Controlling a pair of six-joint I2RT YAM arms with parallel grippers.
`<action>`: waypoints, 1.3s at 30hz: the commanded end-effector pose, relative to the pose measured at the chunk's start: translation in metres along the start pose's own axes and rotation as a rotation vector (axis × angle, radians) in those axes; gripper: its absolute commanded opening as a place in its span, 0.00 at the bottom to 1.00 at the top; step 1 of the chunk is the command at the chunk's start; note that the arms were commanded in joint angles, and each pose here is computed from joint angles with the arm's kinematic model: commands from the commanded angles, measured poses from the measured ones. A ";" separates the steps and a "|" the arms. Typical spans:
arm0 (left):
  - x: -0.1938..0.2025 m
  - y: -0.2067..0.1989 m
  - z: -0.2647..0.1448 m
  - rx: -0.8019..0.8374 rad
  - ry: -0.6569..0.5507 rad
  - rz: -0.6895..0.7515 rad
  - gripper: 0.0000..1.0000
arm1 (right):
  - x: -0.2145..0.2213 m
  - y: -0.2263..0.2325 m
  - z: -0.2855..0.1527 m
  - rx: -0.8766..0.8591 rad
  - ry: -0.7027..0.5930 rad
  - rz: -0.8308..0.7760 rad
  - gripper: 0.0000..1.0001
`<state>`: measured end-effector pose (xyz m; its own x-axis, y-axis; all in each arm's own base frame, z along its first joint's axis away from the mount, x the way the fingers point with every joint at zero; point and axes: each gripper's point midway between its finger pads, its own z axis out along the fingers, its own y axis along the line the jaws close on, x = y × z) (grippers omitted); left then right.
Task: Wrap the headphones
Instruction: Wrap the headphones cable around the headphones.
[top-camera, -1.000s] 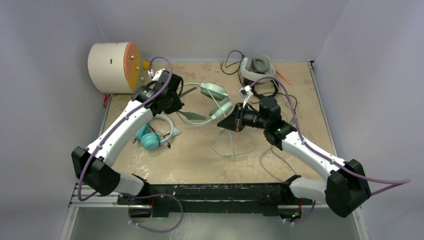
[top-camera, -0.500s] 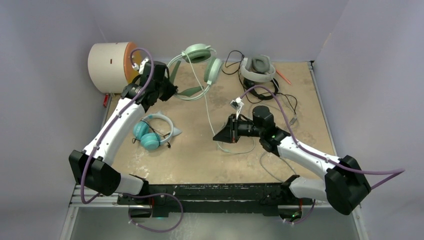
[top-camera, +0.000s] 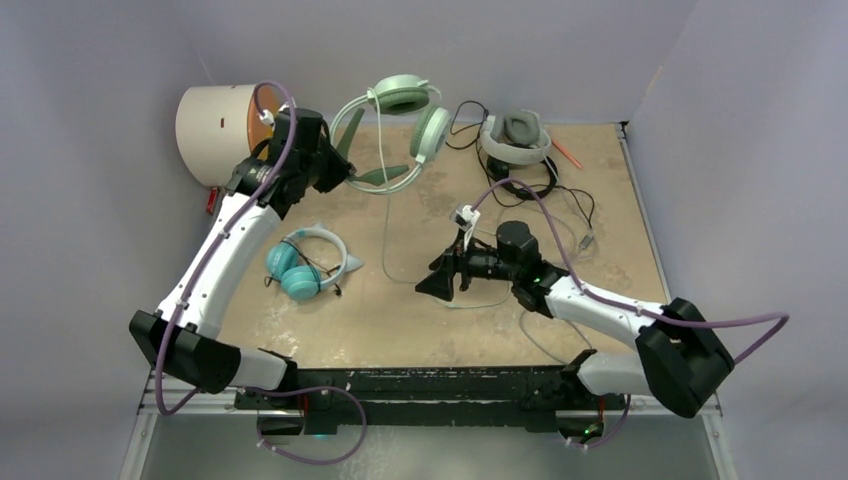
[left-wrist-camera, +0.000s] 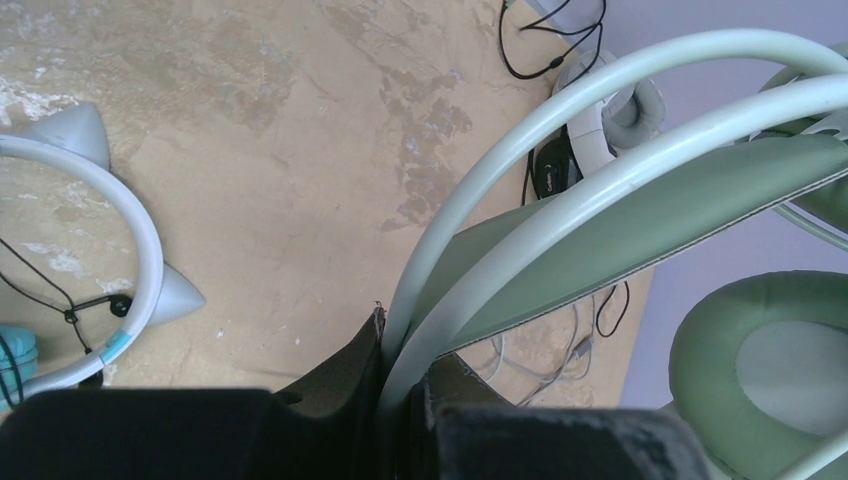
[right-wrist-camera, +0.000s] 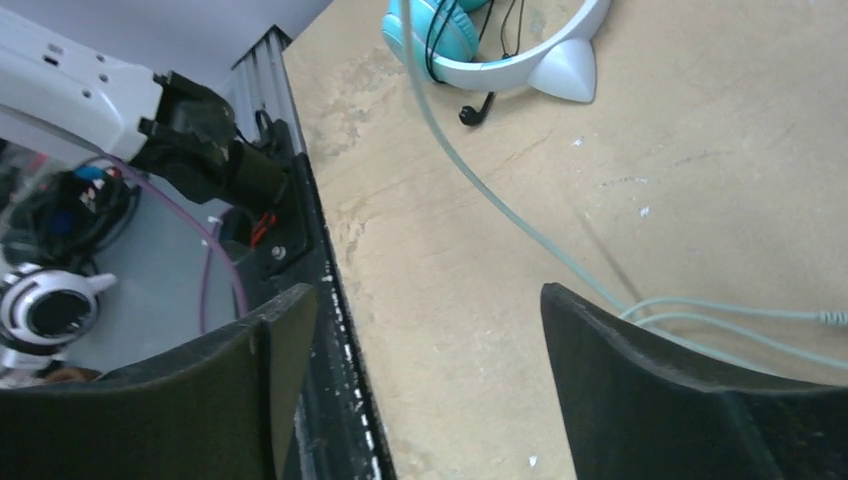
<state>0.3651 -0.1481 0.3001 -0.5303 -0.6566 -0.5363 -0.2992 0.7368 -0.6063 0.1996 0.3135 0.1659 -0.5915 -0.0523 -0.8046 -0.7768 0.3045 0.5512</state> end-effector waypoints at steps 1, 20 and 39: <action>-0.026 -0.035 -0.040 0.143 -0.076 -0.003 0.00 | -0.017 0.004 0.020 0.015 -0.077 -0.193 0.88; -0.028 -0.042 -0.058 0.173 -0.057 0.017 0.00 | 0.006 -0.050 0.123 0.118 -0.071 -0.291 0.74; -0.057 -0.020 -0.049 0.032 -0.201 0.099 0.00 | 0.034 -0.012 0.014 0.189 -0.087 -0.132 0.00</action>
<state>0.3493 -0.1298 0.3336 -0.5204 -0.5792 -0.6274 -0.2547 0.8066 -0.5334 0.1977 0.3414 0.1382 -0.4160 -0.0023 -0.9094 -0.8320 0.4047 0.3795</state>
